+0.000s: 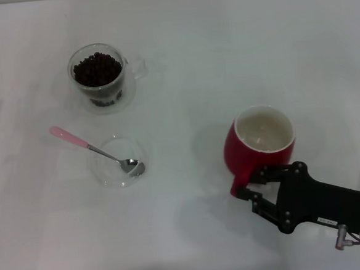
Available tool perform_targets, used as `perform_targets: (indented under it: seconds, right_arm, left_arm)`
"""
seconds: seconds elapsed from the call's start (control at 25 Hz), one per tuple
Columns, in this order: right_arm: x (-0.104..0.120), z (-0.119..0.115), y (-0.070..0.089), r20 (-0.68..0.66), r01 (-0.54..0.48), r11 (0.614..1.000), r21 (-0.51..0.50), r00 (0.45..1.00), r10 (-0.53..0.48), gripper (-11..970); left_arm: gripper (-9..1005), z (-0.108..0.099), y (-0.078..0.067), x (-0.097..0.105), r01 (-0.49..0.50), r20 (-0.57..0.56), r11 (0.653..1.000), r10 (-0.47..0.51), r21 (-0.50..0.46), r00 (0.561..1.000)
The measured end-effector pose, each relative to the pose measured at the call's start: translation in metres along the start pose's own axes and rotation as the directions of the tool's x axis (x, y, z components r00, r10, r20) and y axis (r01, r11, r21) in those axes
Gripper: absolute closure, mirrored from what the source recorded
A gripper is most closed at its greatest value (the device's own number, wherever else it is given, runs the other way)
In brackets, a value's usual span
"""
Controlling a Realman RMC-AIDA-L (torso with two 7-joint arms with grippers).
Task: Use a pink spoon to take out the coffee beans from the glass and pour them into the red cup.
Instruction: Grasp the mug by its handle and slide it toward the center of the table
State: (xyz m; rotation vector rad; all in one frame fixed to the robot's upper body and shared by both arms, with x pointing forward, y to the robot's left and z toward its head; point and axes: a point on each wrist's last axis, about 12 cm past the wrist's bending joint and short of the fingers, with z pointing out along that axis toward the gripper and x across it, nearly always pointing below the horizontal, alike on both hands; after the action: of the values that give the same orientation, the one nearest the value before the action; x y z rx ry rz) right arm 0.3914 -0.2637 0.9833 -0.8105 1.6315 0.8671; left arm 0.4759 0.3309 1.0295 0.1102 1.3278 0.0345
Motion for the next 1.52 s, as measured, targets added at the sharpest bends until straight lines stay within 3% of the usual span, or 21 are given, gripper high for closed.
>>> perform_targets:
  seconds: [0.44,1.08,1.28,1.52]
  right_arm:
    - [0.000,0.013,0.001,-0.034,0.014,0.999,-0.038,0.999,-0.015,635]
    - [0.008,-0.002,-0.013,-0.084,-0.004,0.996,0.090,0.996,0.012,617]
    - [0.008,-0.010,-0.015,-0.074,-0.012,0.993,0.114,0.997,0.020,371]
    - [0.007,-0.024,-0.018,-0.059,-0.021,0.990,0.139,0.998,0.030,318]
  left_arm:
    - [106,-0.001,0.000,0.001,0.001,-0.004,1.000,-0.001,-0.005,1.000]
    - [106,-0.002,0.002,0.000,-0.005,-0.001,1.000,0.005,-0.008,1.000]
    - [106,0.000,0.003,-0.001,-0.008,0.003,1.000,0.008,-0.005,1.000]
    - [105,0.001,0.003,-0.001,-0.008,0.004,1.000,0.008,-0.004,1.000]
